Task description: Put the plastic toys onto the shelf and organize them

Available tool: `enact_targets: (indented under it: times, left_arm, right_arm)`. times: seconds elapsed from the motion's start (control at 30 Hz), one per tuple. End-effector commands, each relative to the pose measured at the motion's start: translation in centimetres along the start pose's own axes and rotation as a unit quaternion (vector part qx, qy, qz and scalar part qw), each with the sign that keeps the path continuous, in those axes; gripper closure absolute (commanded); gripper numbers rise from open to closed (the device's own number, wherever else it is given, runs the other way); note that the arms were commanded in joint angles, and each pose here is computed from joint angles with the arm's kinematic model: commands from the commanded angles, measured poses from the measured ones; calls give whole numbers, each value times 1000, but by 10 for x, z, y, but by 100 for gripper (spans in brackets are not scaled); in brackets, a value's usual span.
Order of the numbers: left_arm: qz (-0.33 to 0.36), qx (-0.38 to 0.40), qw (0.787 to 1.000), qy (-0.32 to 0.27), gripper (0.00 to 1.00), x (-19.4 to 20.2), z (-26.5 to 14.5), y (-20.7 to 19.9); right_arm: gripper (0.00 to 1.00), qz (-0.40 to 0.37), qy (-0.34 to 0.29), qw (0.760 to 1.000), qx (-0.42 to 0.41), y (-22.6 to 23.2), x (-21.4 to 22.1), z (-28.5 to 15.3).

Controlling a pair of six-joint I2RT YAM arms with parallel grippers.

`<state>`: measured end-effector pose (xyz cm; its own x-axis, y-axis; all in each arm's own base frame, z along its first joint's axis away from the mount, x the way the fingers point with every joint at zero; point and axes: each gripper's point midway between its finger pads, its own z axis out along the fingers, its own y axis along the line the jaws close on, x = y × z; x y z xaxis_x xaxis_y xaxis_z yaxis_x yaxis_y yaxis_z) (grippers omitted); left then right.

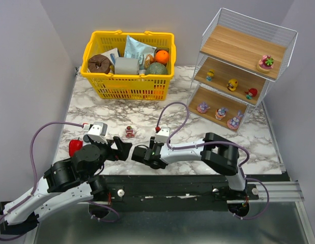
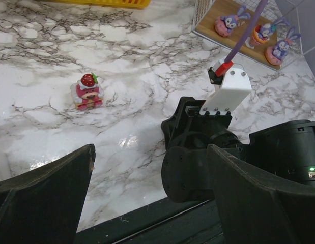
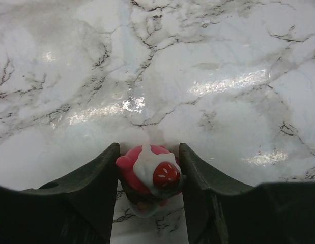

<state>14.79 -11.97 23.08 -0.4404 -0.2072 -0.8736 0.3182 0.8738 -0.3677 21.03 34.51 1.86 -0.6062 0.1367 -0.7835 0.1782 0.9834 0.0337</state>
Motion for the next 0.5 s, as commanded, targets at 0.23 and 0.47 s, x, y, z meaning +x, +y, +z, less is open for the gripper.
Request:
enact_targets:
  times: [0.23,0.47]
  left_arm:
    - [-2,-1,1000,-3,1,1,0,1]
    - [-3,-1,1000,-5,1,0,0,1]
  right_arm:
    - [96,-56,-3,998,-11,-44,-62,-9]
    - [99,-64,-26,997,-43,-62,-128,-30]
